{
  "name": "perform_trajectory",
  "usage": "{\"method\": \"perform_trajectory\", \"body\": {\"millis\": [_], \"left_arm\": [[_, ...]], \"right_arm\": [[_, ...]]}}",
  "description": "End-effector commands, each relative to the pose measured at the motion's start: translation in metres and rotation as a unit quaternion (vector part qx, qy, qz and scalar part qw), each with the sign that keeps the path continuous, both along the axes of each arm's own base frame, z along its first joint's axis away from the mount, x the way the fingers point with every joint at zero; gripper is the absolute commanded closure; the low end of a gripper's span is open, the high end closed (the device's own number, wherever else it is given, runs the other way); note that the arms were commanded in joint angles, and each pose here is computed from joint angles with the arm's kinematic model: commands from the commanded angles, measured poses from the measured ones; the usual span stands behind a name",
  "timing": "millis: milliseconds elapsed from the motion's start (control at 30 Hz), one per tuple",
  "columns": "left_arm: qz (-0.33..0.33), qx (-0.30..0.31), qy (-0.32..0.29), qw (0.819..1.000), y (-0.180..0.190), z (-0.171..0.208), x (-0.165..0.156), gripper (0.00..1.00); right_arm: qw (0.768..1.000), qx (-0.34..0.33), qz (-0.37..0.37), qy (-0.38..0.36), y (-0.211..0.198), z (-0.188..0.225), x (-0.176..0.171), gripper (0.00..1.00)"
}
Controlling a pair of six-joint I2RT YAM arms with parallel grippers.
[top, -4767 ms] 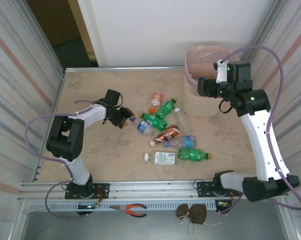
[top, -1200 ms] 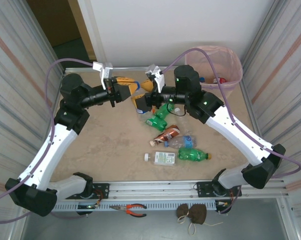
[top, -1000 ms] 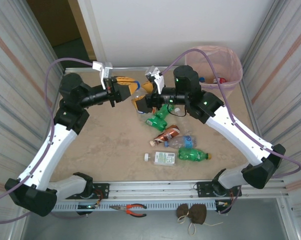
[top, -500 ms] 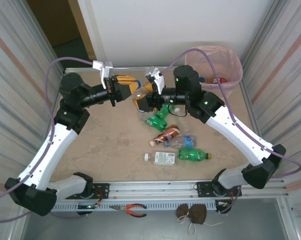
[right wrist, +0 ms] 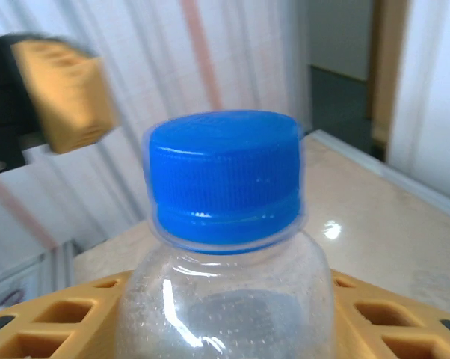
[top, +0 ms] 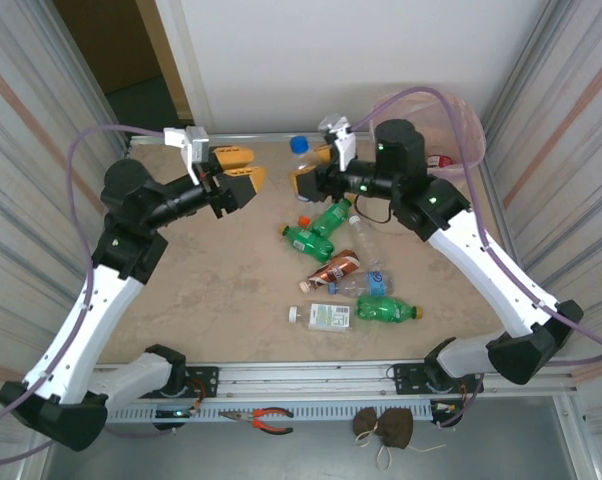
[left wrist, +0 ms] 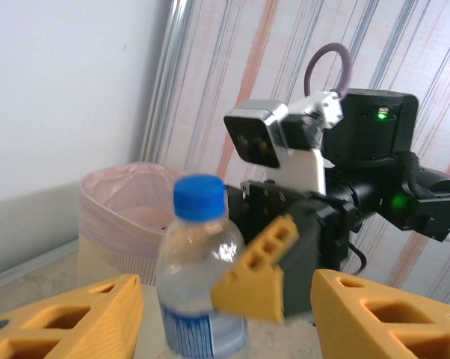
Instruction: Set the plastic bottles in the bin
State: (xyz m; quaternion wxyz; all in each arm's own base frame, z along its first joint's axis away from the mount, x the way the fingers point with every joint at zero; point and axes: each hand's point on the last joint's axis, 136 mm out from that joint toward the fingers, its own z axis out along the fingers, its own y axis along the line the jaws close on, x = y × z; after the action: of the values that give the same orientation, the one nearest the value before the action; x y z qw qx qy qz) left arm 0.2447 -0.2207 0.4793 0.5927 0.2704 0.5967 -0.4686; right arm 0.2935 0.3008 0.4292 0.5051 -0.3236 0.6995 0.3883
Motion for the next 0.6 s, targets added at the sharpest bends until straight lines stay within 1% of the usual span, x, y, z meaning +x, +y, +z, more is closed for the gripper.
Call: {"method": "perform_trajectory", "body": {"millis": [0, 67, 167, 267, 367, 433, 500, 567], "left_arm": [[0.028, 0.003, -0.014, 1.000, 0.007, -0.001, 0.000, 0.39], [0.028, 0.004, -0.012, 1.000, 0.007, -0.002, 0.000, 0.39], [0.030, 0.003, -0.008, 1.000, 0.008, -0.004, 0.001, 0.39], [0.031, 0.002, -0.005, 0.999, 0.008, -0.006, 0.002, 0.39], [0.031, 0.001, -0.002, 1.000, 0.008, -0.007, 0.003, 0.39], [0.031, -0.001, 0.001, 1.000, 0.007, -0.010, 0.004, 0.39], [0.031, -0.002, 0.004, 0.999, 0.007, -0.011, 0.005, 0.39], [0.030, -0.005, 0.005, 1.000, 0.007, -0.011, 0.005, 0.39]], "right_arm": [[0.996, 0.044, -0.075, -0.007, -0.040, 0.034, 0.021, 0.50], [0.991, 0.065, -0.120, 0.003, -0.067, 0.042, 0.039, 0.51], [0.975, 0.093, -0.202, 0.010, -0.111, 0.051, 0.068, 0.52], [0.950, 0.121, -0.287, 0.030, -0.158, 0.054, 0.097, 0.53], [0.912, 0.152, -0.376, 0.055, -0.204, 0.047, 0.125, 0.55], [0.881, 0.173, -0.435, 0.071, -0.234, 0.038, 0.142, 0.56], [0.853, 0.206, -0.470, 0.094, -0.257, 0.028, 0.157, 0.57], [0.825, 0.250, -0.492, 0.121, -0.276, 0.019, 0.173, 0.60]]}}
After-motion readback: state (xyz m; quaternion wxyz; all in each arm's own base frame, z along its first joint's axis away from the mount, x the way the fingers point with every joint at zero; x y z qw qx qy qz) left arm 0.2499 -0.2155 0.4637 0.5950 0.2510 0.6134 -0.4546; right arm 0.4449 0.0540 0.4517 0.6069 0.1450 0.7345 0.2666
